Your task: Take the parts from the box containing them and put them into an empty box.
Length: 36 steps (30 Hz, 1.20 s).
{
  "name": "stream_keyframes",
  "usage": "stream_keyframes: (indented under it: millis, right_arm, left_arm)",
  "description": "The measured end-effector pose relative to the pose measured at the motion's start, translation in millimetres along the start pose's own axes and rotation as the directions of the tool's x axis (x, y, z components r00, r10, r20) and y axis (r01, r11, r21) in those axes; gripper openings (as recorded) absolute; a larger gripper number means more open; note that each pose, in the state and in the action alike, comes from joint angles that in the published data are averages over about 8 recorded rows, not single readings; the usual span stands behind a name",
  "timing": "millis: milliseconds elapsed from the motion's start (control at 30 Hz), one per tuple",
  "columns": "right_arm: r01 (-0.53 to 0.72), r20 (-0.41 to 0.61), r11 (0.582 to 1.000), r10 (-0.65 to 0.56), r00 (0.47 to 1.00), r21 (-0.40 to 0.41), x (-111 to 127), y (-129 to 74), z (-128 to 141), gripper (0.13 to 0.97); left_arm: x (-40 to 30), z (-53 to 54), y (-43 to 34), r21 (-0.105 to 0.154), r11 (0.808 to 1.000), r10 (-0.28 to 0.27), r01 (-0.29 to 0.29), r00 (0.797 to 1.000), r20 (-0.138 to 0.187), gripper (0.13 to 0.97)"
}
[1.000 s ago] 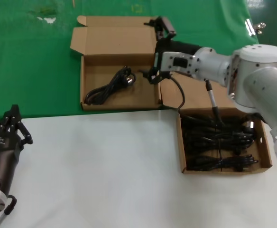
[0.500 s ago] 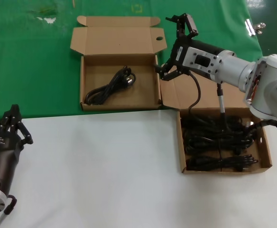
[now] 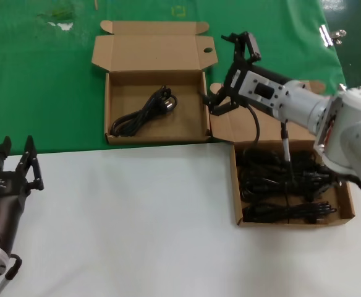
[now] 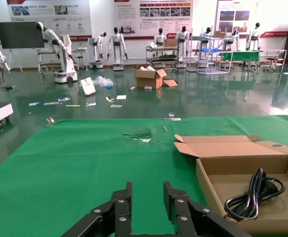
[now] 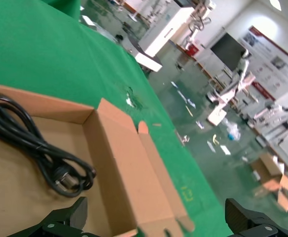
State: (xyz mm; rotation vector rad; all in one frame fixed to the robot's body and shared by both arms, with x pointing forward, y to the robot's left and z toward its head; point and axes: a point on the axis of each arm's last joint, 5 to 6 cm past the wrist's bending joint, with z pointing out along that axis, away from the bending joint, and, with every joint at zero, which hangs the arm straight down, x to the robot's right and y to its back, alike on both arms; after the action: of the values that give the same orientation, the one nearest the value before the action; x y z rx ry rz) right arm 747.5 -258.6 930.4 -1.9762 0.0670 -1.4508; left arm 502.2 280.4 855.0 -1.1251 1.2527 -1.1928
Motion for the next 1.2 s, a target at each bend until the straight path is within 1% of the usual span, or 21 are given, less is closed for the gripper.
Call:
stream_keyframes:
  millis: [200, 333, 600, 633, 900, 933, 1200]
  right_arm:
    - [-0.085, -0.02, 0.996, 0.084, 0.996, -0.024, -19.5, 6.3, -5.6, 0.966]
    - [-0.143, -0.039, 0.989, 0.142, 0.989, -0.038, -32.5, 10.1, -11.0, 0.966]
    - [-0.258, -0.085, 0.964, 0.253, 0.964, -0.062, -57.0, 15.7, -25.8, 0.966]
    - [-0.272, -0.092, 0.96, 0.266, 0.96, -0.064, -59.9, 16.2, -28.0, 0.966]
    - [-0.382, -0.151, 0.921, 0.368, 0.917, -0.075, -81.7, 18.7, -48.1, 0.966]
    - [-0.395, -0.159, 0.915, 0.381, 0.911, -0.075, -84.2, 18.8, -51.0, 0.966]
    - [-0.498, -0.225, 0.864, 0.473, 0.852, -0.07, -102.9, 18.1, -75.7, 0.966]
  left_arm:
    - [0.0, 0.0, 0.0, 0.0, 1.0, 0.0, 0.0, 1.0, 0.0, 0.354]
    - [0.0, 0.0, 0.0, 0.0, 1.0, 0.0, 0.0, 1.0, 0.0, 0.354]
    - [0.0, 0.0, 0.0, 0.0, 1.0, 0.0, 0.0, 1.0, 0.0, 0.554]
    - [0.0, 0.0, 0.0, 0.0, 1.0, 0.0, 0.0, 1.0, 0.0, 0.554]
    - [0.0, 0.0, 0.0, 0.0, 1.0, 0.0, 0.0, 1.0, 0.0, 0.755]
    - [0.0, 0.0, 0.0, 0.0, 1.0, 0.0, 0.0, 1.0, 0.0, 0.755]
    - [0.0, 0.0, 0.0, 0.0, 1.0, 0.0, 0.0, 1.0, 0.0, 0.889]
